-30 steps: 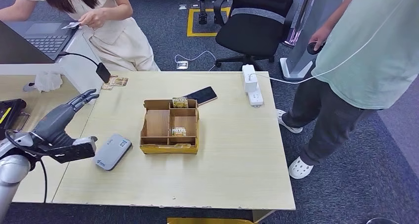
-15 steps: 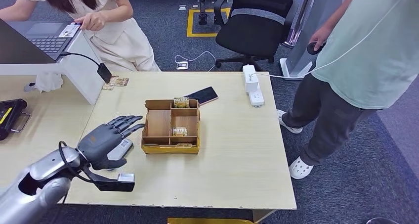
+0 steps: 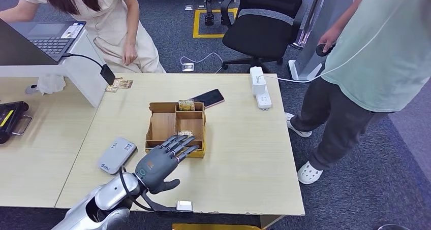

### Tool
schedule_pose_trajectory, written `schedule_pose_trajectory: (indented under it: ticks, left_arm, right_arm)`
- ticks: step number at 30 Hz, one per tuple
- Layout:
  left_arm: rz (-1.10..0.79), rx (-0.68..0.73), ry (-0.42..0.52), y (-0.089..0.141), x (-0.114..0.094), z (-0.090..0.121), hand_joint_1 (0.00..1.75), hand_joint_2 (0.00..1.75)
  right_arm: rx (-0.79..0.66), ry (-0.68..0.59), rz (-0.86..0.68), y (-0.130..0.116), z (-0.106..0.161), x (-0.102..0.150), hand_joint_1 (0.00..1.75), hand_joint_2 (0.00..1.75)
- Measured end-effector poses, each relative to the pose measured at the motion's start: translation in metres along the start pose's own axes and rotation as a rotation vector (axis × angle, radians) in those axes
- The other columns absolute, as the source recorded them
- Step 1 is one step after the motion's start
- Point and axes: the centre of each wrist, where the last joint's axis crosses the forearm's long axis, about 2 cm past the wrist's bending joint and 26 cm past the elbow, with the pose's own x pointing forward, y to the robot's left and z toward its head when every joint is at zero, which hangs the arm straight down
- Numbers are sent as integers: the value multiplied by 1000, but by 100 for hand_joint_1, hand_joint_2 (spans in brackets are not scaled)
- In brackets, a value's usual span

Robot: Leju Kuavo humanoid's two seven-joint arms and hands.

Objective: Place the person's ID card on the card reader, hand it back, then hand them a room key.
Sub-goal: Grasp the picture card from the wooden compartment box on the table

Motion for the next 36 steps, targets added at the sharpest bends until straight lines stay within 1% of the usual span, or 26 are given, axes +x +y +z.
schedule_pose_trajectory:
  ticks: [7,10,12,15,19,23,28,36]
  left_arm:
    - [14,11,-15,-1,8,-7,0,175]
    - [-10,20,-3,0,11,-10,0,175]
    - [-52,37,32,1,16,-14,0,175]
    - [-129,73,113,3,27,-25,0,175]
    - [-149,105,188,7,37,-38,0,175]
    - [-151,104,237,7,38,-43,0,175]
    - [-168,92,320,3,33,-47,0,175]
    - [-172,72,395,0,31,-51,0,175]
  right_arm:
    - [-2,2,0,1,0,-1,0,175]
    - [-4,6,0,1,1,-1,0,175]
    - [-6,6,-1,1,1,-1,0,175]
    - [-7,7,-4,2,1,-1,0,175]
    - [-4,9,-13,4,2,0,0,175]
    - [-3,11,-17,5,2,0,0,175]
    - [-3,12,-23,6,2,0,0,175]
    - [-3,15,-28,6,2,0,0,175]
